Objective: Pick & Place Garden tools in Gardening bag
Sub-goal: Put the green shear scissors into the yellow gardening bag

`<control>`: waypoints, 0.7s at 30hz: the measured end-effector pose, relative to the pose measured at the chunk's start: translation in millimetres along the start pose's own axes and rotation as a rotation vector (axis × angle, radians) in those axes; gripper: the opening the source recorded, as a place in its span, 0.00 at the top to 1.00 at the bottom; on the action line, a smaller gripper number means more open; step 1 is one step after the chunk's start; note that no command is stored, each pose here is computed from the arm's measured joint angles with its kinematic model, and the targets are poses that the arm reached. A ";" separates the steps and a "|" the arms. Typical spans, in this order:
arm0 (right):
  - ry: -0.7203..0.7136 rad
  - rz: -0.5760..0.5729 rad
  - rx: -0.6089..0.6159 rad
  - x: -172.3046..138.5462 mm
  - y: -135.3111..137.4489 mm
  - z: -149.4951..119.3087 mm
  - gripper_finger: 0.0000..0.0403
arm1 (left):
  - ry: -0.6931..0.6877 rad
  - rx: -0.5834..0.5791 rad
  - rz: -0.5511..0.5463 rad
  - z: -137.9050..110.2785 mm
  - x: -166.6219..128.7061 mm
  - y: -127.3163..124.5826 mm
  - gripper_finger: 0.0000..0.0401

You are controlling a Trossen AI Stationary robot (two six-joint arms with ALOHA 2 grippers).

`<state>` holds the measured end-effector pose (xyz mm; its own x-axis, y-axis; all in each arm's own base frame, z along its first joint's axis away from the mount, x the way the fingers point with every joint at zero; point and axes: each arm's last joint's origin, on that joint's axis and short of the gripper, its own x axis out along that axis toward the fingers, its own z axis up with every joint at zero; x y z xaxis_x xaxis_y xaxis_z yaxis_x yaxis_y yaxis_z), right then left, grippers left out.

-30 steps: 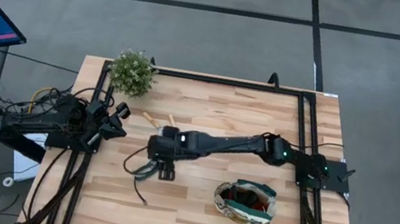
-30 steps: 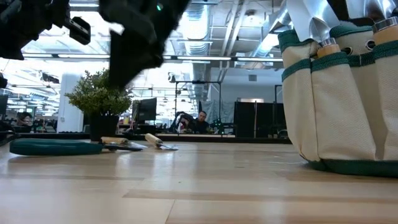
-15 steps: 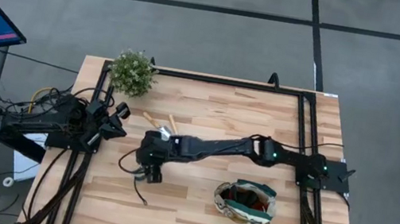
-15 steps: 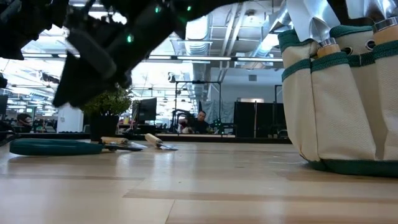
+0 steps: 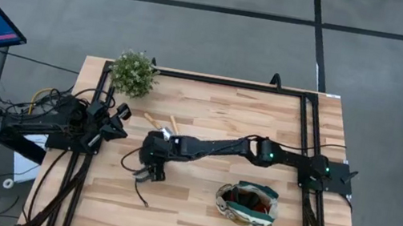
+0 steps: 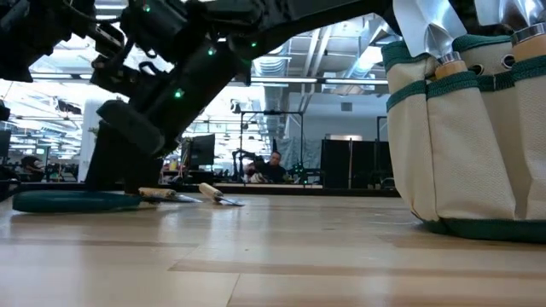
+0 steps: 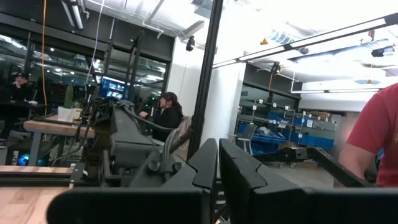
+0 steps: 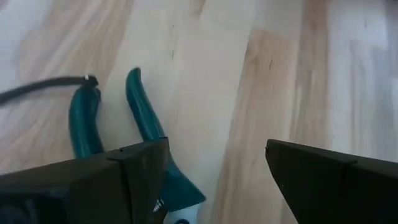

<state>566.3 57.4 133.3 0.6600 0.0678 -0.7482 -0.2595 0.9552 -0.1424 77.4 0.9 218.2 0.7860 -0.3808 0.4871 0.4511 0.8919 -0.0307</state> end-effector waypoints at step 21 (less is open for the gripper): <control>0.413 0.096 0.019 -49.7 33.3 -13.2 0.48 | 0.000 0.000 0.000 0.0 0.0 0.0 0.96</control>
<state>515.5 82.0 157.2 0.2943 0.0393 -0.9549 -0.2907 0.9555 -0.0503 77.4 0.9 218.1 0.7862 -0.3806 0.4868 0.4509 0.8920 -0.0309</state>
